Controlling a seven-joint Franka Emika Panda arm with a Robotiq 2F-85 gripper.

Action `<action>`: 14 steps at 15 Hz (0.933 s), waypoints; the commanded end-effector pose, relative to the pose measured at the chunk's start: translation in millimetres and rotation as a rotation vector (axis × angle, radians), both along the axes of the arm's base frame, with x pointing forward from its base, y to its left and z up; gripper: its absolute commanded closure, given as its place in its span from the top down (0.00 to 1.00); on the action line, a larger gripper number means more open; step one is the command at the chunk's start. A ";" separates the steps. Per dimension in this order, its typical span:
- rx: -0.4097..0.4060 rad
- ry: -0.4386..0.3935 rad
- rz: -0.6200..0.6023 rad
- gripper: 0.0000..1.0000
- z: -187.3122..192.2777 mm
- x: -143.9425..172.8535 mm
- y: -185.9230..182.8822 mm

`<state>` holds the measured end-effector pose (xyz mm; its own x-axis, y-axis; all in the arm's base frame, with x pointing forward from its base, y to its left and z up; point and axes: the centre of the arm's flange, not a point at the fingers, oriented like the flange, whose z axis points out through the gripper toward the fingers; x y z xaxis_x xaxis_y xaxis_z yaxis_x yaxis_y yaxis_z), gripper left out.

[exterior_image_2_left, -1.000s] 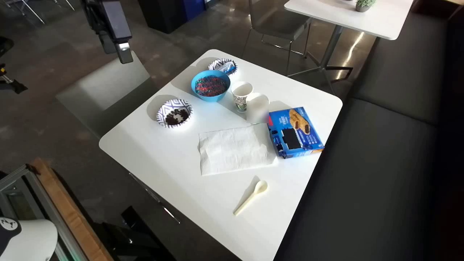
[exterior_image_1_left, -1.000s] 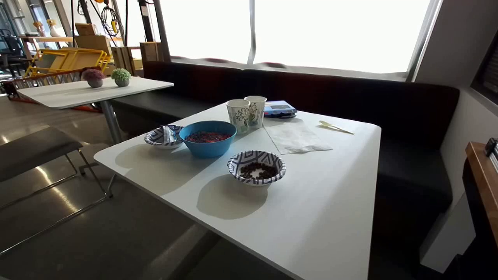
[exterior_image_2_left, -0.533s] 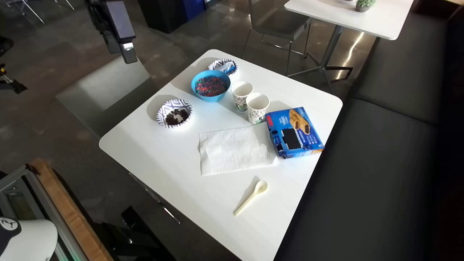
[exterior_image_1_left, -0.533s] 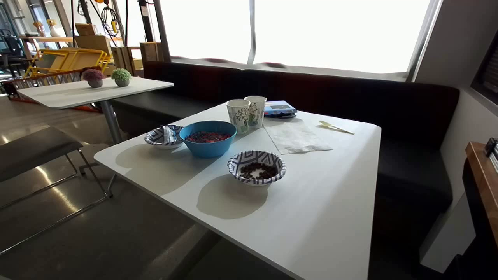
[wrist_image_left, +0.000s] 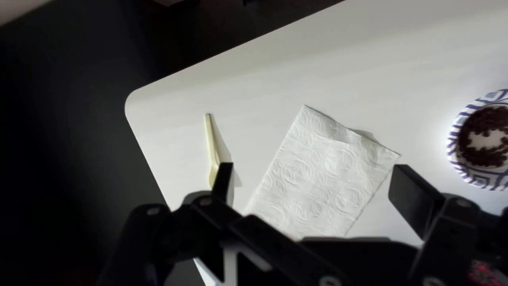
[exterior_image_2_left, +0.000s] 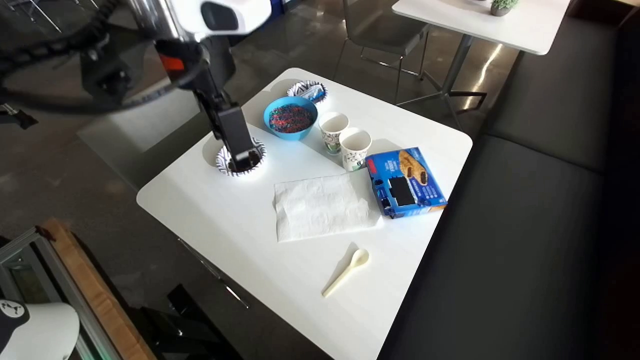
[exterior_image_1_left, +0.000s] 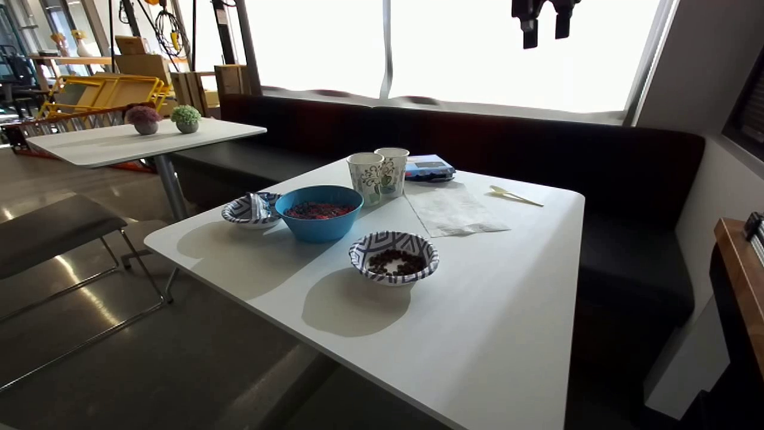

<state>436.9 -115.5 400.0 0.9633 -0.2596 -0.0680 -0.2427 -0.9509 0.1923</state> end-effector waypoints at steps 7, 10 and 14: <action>-0.074 -0.010 -0.050 1.00 -51.5 -36.5 -62.7; -0.075 -0.011 -0.048 1.00 -51.2 -35.5 -60.8; 0.131 -0.050 0.101 1.00 -89.6 -26.6 -96.8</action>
<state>403.5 -183.8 340.8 0.9705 -0.2379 -0.0390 -0.2289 -0.9601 0.1606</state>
